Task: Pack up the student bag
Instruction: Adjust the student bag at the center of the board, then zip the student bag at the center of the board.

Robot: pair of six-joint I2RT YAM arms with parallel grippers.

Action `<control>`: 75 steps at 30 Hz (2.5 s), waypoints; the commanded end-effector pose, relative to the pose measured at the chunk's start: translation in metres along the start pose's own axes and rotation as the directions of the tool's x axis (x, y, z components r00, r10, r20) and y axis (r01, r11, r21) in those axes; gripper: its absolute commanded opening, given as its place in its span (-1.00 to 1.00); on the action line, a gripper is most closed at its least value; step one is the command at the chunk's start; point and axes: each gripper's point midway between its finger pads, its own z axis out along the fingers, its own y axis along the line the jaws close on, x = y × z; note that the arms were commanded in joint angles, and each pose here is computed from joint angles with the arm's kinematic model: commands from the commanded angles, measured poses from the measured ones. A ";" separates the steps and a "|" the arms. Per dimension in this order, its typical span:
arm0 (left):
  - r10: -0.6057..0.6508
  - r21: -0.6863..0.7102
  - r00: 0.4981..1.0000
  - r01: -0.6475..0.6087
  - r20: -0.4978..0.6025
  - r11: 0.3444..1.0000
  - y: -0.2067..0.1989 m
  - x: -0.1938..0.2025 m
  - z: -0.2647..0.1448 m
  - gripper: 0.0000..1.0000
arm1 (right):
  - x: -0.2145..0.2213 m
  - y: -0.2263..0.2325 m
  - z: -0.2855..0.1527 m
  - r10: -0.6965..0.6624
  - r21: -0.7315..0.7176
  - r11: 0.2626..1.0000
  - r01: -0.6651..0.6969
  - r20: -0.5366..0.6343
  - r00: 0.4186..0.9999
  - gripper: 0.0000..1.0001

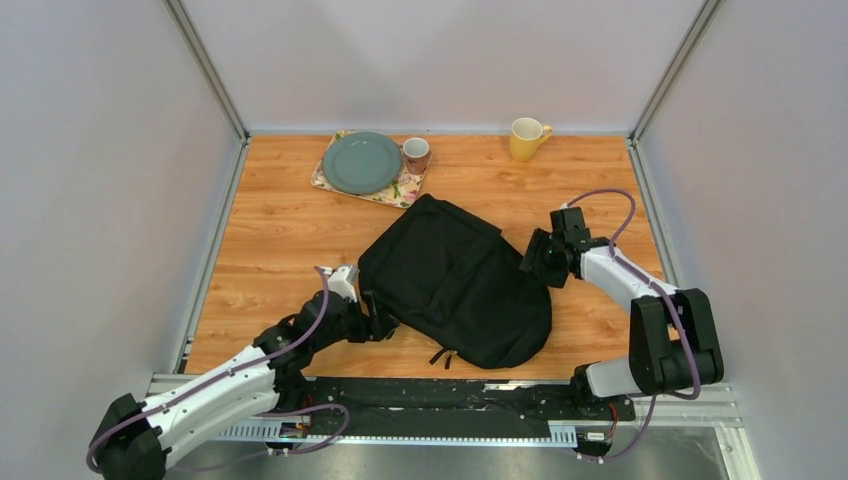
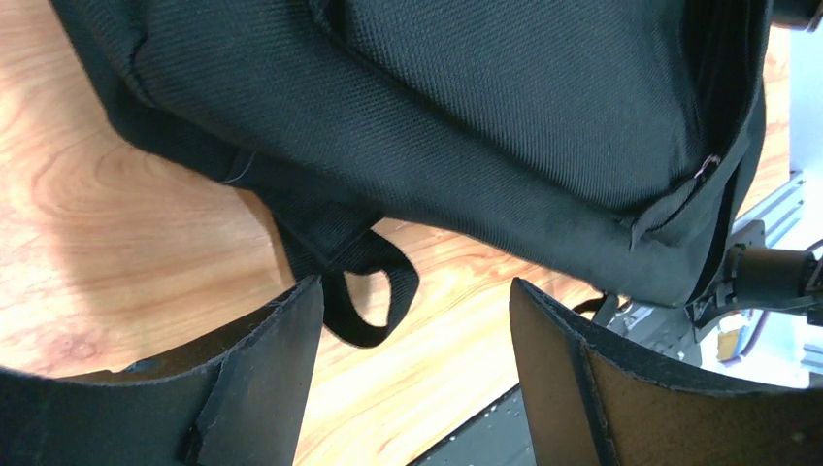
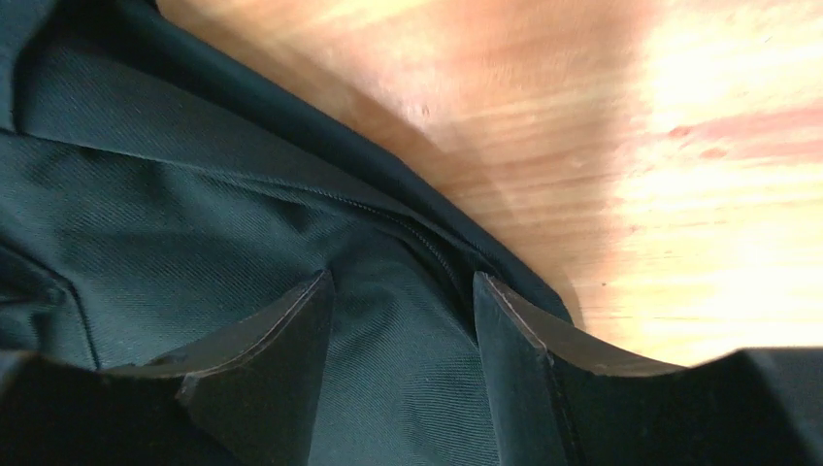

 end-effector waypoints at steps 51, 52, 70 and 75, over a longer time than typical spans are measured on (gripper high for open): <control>-0.183 -0.155 0.927 0.244 0.329 0.957 0.059 -0.117 -0.046 0.61 | 0.106 0.284 -0.106 -0.702 -0.356 0.547 0.758 0.299 0.647 0.24; -0.185 -0.162 0.927 0.247 0.326 0.955 0.060 -0.116 -0.047 0.61 | 0.104 0.288 -0.103 -0.710 -0.325 0.544 0.774 0.314 0.631 0.24; -0.162 -0.214 0.906 0.261 0.391 0.941 0.067 -0.119 -0.065 0.62 | 0.129 0.330 -0.042 -0.748 0.040 0.582 0.812 0.417 0.516 0.09; -0.162 -0.203 0.901 0.260 0.402 0.944 0.065 -0.120 -0.066 0.62 | 0.123 0.327 -0.031 -0.770 0.117 0.575 0.810 0.411 0.488 -0.31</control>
